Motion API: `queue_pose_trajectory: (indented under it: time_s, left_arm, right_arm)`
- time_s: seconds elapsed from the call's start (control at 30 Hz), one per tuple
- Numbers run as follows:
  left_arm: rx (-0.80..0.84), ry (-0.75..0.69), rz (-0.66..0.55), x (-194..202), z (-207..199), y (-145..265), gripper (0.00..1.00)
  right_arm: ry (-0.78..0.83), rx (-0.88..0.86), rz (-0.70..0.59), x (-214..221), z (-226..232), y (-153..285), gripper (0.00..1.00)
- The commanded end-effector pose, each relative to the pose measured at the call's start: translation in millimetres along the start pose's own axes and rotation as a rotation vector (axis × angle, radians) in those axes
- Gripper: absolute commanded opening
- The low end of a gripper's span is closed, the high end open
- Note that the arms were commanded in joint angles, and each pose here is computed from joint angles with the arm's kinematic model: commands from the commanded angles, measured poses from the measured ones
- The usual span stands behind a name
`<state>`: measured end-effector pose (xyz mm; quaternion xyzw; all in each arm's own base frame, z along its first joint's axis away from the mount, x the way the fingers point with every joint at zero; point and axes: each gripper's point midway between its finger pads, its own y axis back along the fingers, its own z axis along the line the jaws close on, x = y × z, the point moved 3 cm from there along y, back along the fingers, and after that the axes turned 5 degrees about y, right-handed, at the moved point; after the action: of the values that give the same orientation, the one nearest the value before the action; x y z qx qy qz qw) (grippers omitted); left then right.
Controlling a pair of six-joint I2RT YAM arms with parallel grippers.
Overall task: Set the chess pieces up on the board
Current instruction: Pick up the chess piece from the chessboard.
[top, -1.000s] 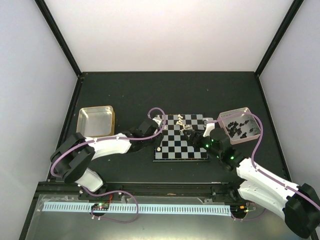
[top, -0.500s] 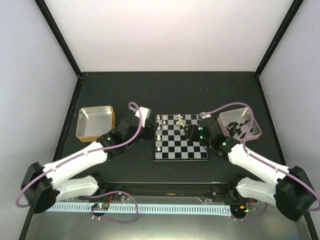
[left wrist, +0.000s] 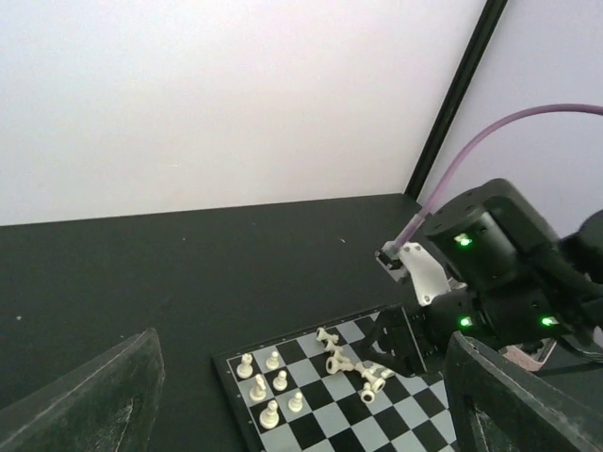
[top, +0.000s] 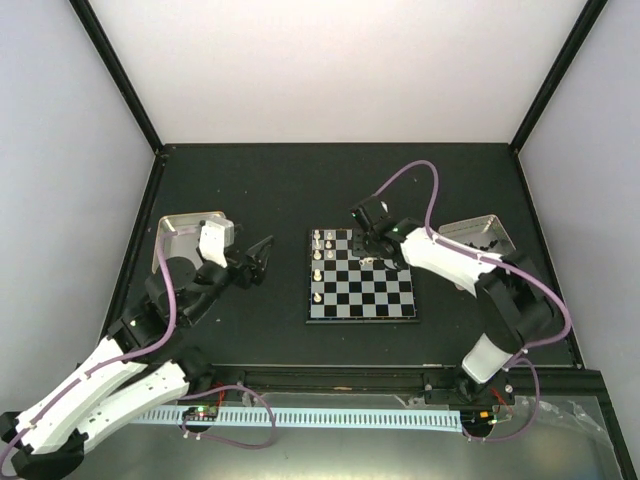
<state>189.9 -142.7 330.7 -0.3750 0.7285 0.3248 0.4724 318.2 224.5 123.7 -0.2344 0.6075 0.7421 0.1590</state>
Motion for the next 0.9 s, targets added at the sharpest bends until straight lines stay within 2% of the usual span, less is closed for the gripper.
queue_pose_trajectory:
  time_s: [0.0,0.5,0.87]
  left_arm:
    - [-0.033,-0.076,0.027,-3.3,5.8,11.6,0.83]
    - [-0.035,-0.073,0.051,8.4,9.6,12.0,0.84]
    - [-0.042,-0.071,0.052,9.3,11.1,12.3,0.84]
  right_arm:
    - [0.069,0.134,0.090,12.1,-17.4,-11.1,0.28]
    - [0.062,0.133,0.163,29.8,-17.1,-33.9,0.19]
    - [0.077,0.141,0.189,38.7,-18.9,-49.5,0.19]
